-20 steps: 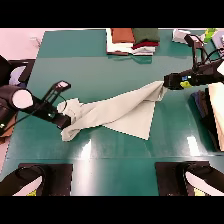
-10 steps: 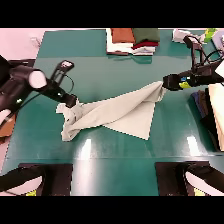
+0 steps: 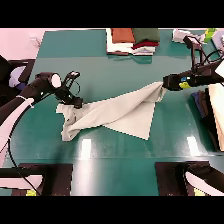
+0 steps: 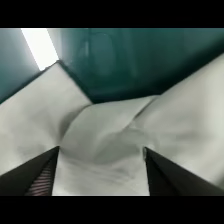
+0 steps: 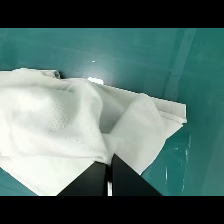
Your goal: Fold the shirts.
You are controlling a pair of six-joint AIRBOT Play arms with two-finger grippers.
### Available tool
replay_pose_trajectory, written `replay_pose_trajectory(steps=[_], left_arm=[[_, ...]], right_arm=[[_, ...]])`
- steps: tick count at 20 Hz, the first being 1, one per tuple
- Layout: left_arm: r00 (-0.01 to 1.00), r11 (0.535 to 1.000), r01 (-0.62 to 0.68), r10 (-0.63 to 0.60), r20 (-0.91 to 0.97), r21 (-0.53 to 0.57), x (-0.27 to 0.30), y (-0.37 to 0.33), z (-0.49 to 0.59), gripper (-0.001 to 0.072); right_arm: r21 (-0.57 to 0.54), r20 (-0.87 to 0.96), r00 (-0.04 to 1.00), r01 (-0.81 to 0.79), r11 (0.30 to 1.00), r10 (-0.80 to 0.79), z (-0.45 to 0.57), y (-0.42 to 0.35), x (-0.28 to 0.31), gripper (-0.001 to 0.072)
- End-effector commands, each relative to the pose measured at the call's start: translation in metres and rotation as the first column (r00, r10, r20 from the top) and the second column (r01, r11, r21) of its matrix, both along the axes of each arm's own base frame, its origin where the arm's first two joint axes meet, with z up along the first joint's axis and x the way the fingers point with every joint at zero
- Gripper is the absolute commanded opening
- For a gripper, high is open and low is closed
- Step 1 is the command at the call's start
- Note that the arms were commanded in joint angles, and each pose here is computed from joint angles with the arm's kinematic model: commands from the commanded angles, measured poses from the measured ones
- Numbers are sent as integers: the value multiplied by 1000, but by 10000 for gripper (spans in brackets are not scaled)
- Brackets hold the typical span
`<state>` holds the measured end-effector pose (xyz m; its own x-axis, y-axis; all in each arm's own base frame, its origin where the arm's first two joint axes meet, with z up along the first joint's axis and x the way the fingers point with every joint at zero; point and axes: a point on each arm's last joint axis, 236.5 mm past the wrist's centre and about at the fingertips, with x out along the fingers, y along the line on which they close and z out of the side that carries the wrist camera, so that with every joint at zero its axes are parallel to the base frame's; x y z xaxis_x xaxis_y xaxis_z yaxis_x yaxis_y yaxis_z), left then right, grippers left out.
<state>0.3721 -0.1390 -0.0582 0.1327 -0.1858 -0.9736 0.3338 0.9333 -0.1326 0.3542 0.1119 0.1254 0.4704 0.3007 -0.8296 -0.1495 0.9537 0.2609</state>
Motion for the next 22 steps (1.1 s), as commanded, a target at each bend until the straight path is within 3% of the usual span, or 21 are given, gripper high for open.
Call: replay_pose_trajectory(steps=[1, 3, 4, 7, 11, 13, 16, 19, 22], left_arm=[[999, 996, 17, -21, -38, -90, -6, -18, -2, 431], [999, 997, 22, -25, -40, -80, -7, -16, -2, 119], [999, 997, 23, -26, -40, -77, -7, -16, -3, 27], [1000, 999, -4, 5, 14, -45, 3, -7, 16, 24], [906, 1000, -10, 19, 422, -24, 45, 14, 175, 24], [758, 998, -8, 47, 651, -63, 36, 24, 294, 24], [479, 988, 30, 121, 869, -154, -28, 42, 450, 24], [232, 970, 72, 212, 949, -234, -107, 65, 550, 24], [100, 958, 97, 261, 960, -271, -155, 80, 596, 23]], right_arm=[[0, -1, 1000, 0, 1000, 0, 0, 0, 0, 15], [0, -1, 1000, 0, 1000, 0, 0, 0, 0, 15], [0, 0, 1000, 0, 1000, 0, 0, 0, 0, 16], [6, 29, 1000, 3, 1000, -3, 7, 0, 2, 16], [34, 267, 964, -6, 999, -3, 101, 0, 12, 15], [50, 438, 899, -12, 999, -11, 176, -3, 6, 16], [35, 650, 758, 28, 999, -44, 280, -24, -22, 15], [32, 763, 643, 70, 997, -70, 344, -44, -60, 15], [19, 801, 592, 123, 992, -89, 373, -62, -86, 15]])
